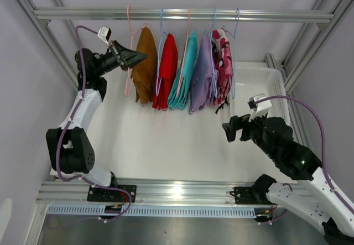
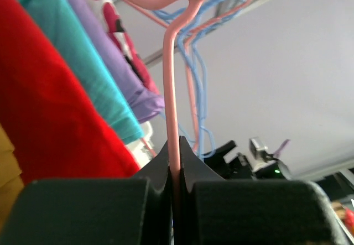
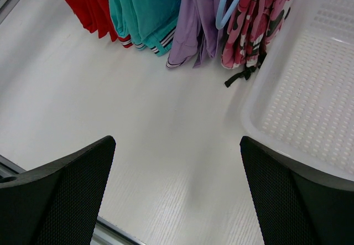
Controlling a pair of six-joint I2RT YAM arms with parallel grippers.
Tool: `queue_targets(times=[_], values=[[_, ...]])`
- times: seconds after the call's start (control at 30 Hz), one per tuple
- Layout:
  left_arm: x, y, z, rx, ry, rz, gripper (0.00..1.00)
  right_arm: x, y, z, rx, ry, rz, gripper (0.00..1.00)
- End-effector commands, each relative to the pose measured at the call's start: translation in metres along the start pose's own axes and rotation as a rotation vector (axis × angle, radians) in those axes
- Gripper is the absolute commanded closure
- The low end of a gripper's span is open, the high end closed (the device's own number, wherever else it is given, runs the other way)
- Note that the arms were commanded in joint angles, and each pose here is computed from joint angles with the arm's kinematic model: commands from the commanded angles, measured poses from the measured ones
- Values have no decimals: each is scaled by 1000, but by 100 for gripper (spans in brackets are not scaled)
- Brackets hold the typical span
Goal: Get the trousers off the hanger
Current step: Pick up the hanger from the clothesline.
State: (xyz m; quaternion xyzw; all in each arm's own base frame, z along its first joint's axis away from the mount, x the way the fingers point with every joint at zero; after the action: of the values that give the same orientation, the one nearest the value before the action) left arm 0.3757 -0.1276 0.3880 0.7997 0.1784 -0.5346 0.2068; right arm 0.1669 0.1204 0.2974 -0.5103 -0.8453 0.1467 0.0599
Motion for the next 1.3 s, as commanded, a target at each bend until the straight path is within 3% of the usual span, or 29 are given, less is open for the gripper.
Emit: queue_targets(times=[0.0,0.3,0.67,0.7,0.77,0.97,1.27], values=[[-76,-12,7,17,315,234,99,1,0,-9,-43,15,-3,0],[-129,-21,-4,-83,415,230,99,4,3,-6,-32,20,-12,1],[-145,-42,21,-166,464,117,99,3,0,-8,-50,23,-19,1],[-129,-45,25,-179,416,67,100,3,0,-10,-54,23,-18,0],[-140,-57,32,-266,484,39,99,3,4,-9,-33,20,-5,1],[-112,-84,52,-426,462,-120,100,6,16,-14,38,9,5,0],[-51,-114,81,-535,445,-352,100,35,18,-31,16,26,-134,0]])
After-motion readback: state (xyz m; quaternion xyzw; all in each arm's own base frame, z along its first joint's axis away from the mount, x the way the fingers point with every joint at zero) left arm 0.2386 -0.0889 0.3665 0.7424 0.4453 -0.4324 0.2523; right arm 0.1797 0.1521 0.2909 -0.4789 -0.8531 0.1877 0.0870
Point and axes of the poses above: each gripper's point midway between its finger pads, its own y axis out along the fingers, its own x axis along the line the jaws close on, z = x × y, the point moved 4 cm from there along -y, back along the fingers, and after that the axes turned 10 degrees about -y, right-handed, at the moved point
